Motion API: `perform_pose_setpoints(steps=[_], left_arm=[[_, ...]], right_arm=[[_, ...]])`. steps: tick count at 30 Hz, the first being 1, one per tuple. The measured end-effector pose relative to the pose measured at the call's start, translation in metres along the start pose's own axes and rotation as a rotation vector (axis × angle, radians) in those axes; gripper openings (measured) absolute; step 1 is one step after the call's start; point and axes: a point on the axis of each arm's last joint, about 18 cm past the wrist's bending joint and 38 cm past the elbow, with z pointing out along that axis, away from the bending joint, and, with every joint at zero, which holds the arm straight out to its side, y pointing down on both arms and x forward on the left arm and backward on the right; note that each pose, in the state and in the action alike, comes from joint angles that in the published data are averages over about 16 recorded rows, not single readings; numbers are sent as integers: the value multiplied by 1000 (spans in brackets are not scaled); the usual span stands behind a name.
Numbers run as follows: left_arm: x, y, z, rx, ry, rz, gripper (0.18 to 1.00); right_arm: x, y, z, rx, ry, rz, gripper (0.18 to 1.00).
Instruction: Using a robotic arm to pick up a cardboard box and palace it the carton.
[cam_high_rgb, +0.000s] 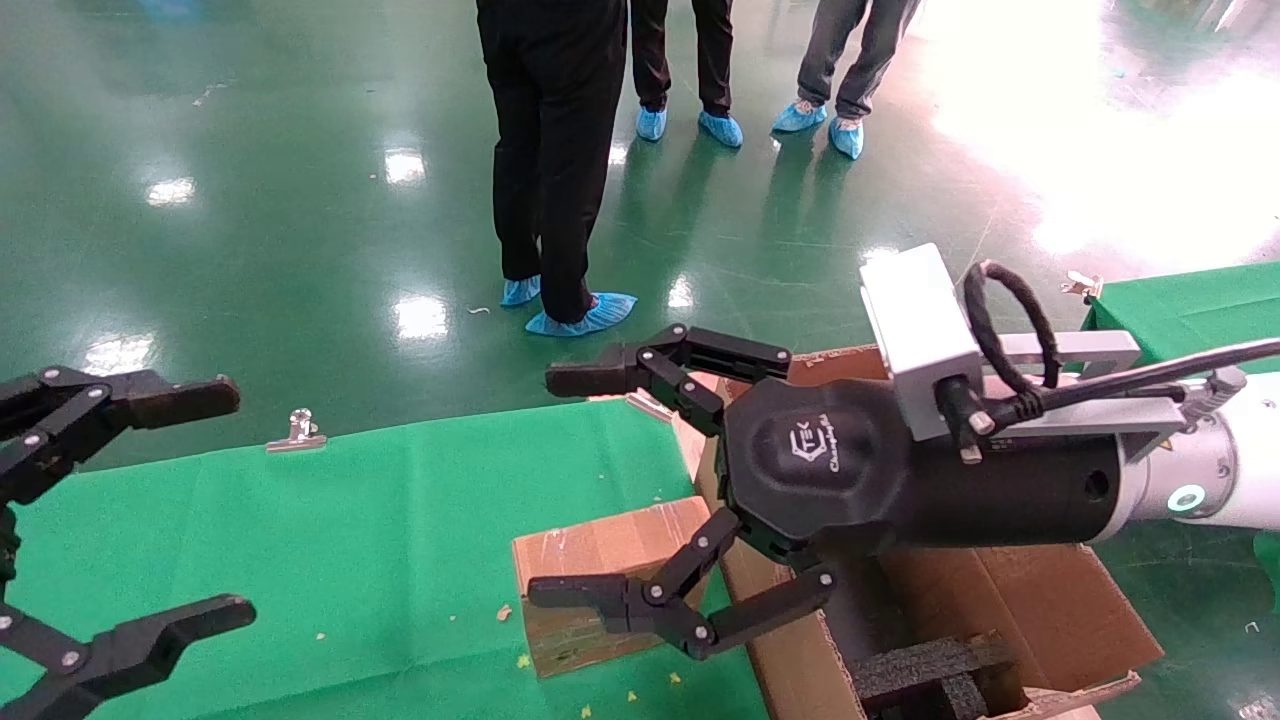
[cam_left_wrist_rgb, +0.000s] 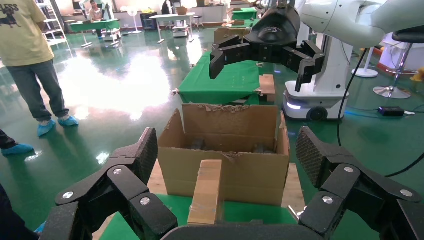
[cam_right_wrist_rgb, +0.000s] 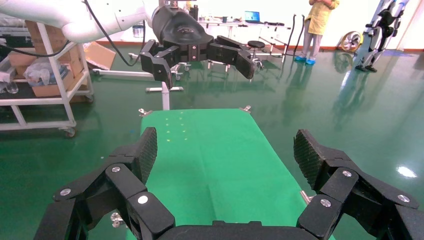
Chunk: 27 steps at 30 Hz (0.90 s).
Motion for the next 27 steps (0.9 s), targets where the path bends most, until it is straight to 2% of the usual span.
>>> perform_pose_setpoints(steps=[27], left_arm=[[0,0,0,0,0,0,1000]], right_arm=[[0,0,0,0,0,0,1001]])
